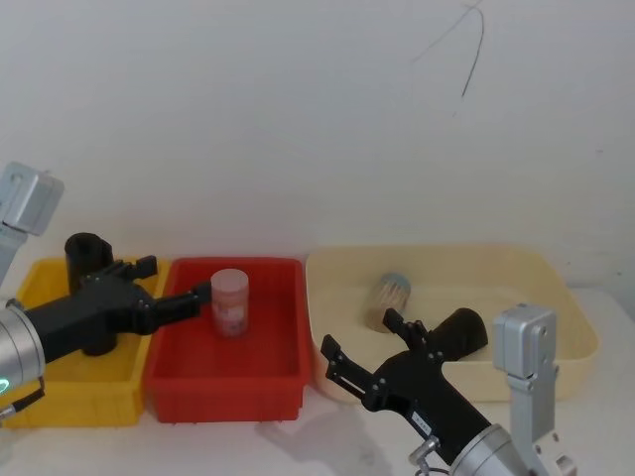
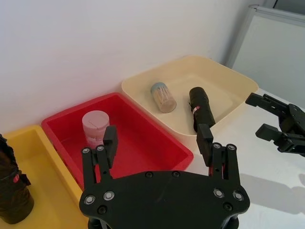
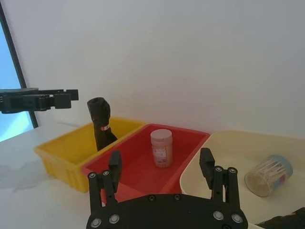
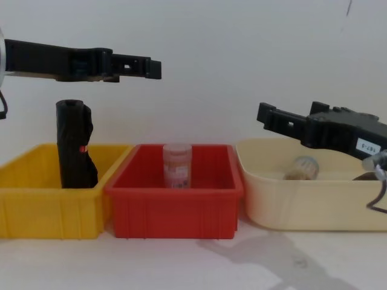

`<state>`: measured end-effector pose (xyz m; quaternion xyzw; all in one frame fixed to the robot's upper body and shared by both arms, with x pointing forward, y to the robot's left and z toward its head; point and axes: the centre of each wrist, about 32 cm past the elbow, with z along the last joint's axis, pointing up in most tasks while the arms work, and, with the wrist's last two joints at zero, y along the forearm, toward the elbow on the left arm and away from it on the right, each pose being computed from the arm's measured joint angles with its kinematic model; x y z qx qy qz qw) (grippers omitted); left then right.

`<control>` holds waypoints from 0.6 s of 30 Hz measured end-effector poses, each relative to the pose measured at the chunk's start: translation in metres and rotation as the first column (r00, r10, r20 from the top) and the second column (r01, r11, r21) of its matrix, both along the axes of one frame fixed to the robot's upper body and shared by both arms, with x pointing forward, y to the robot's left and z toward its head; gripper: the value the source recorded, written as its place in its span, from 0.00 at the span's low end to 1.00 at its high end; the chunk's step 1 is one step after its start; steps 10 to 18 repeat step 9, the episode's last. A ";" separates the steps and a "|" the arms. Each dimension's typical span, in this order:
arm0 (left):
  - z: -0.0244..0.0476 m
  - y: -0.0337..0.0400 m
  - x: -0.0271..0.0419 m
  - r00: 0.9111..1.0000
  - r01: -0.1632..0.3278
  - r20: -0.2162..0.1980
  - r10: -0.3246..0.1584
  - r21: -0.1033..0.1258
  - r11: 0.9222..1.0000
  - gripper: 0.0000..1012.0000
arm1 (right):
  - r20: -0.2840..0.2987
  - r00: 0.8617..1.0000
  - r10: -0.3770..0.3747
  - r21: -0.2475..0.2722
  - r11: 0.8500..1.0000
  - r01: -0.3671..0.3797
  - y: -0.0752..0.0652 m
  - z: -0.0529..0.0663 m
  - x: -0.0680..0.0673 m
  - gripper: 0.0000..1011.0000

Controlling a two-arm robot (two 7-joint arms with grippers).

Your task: Pick up the garbage bag with the one hand and transfer it to the other hand.

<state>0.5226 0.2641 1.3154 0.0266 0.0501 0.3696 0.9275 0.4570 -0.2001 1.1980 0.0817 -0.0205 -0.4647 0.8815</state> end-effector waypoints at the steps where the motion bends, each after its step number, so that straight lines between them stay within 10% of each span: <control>1: -0.0002 0.0001 -0.0001 1.000 0.003 -0.001 -0.003 0.000 1.000 0.99 | 0.000 1.000 0.001 0.000 1.000 -0.001 0.000 0.000 0.000 0.99; 18: -0.0007 0.0002 -0.0005 1.000 0.016 -0.005 -0.016 -0.002 1.000 0.99 | 0.001 1.000 0.004 -0.001 1.000 -0.004 0.002 0.001 -0.001 0.99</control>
